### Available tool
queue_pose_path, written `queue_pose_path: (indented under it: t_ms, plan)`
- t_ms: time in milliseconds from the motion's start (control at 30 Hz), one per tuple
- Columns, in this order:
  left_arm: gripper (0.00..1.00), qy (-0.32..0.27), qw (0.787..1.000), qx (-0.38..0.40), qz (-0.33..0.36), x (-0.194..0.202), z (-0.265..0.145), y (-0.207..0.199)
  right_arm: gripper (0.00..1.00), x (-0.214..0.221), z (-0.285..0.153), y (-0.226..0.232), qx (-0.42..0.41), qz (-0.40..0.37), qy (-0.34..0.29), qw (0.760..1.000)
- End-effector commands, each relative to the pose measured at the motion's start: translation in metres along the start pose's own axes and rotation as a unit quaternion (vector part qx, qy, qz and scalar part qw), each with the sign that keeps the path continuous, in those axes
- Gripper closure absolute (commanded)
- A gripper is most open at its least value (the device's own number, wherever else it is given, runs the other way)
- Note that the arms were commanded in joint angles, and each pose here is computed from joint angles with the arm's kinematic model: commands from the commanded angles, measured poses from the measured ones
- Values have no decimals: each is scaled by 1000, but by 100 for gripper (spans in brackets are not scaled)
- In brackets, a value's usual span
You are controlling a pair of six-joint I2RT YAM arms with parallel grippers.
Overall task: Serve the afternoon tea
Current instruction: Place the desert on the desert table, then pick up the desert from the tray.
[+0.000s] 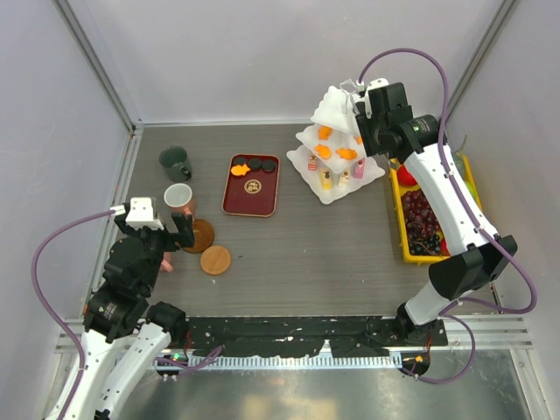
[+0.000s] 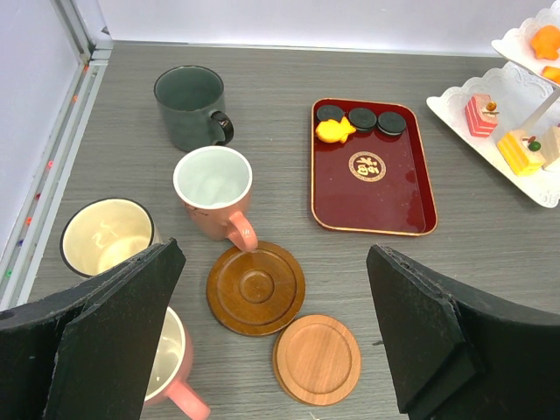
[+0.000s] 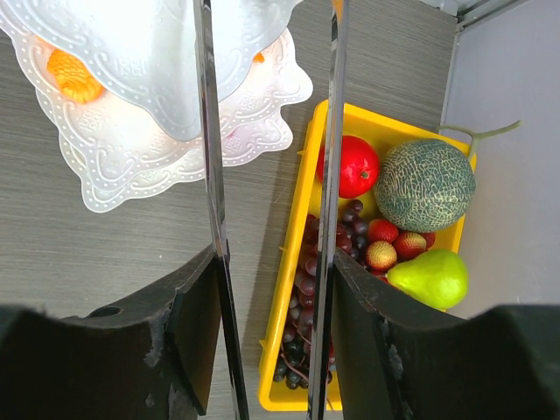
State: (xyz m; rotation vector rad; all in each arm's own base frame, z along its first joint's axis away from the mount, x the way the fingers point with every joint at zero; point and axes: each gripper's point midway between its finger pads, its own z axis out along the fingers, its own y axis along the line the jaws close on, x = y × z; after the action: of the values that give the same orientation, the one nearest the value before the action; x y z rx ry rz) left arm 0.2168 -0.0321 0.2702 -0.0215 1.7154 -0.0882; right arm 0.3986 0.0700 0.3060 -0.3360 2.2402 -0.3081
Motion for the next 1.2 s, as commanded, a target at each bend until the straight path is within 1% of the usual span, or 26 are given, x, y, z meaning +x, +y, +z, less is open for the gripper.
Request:
queue_pose_path:
  t_ms: [0,300,433,500,600,700,900,1033,1167]
  plan:
    - [1,-23,1000,6,-1,-11,1,-3,47,-19,-22,-16,16,26,-50,998]
    - [1,-20,1000,7,-1,-10,2,-3,47,3,-56,-22,9,48,-64,997]
    - [1,-19,1000,7,-1,-10,2,-3,49,18,-71,-17,-8,66,-69,995]
    - [1,-17,1000,7,0,-9,3,-3,49,25,-85,-14,-18,73,-82,994]
    - [1,-18,1000,8,0,-10,3,-4,49,38,-91,-4,-32,76,-86,993]
    - [1,-16,1000,6,0,-9,3,-3,49,52,-100,12,-45,64,-88,993]
    - [1,-16,1000,6,0,-9,3,-3,50,69,-113,59,-93,49,-85,991]
    - [1,-16,1000,6,0,-9,3,-3,51,75,-120,90,-122,35,-83,988]
    - [1,-18,1000,6,0,-9,2,-3,51,74,-121,134,-172,12,-80,982]
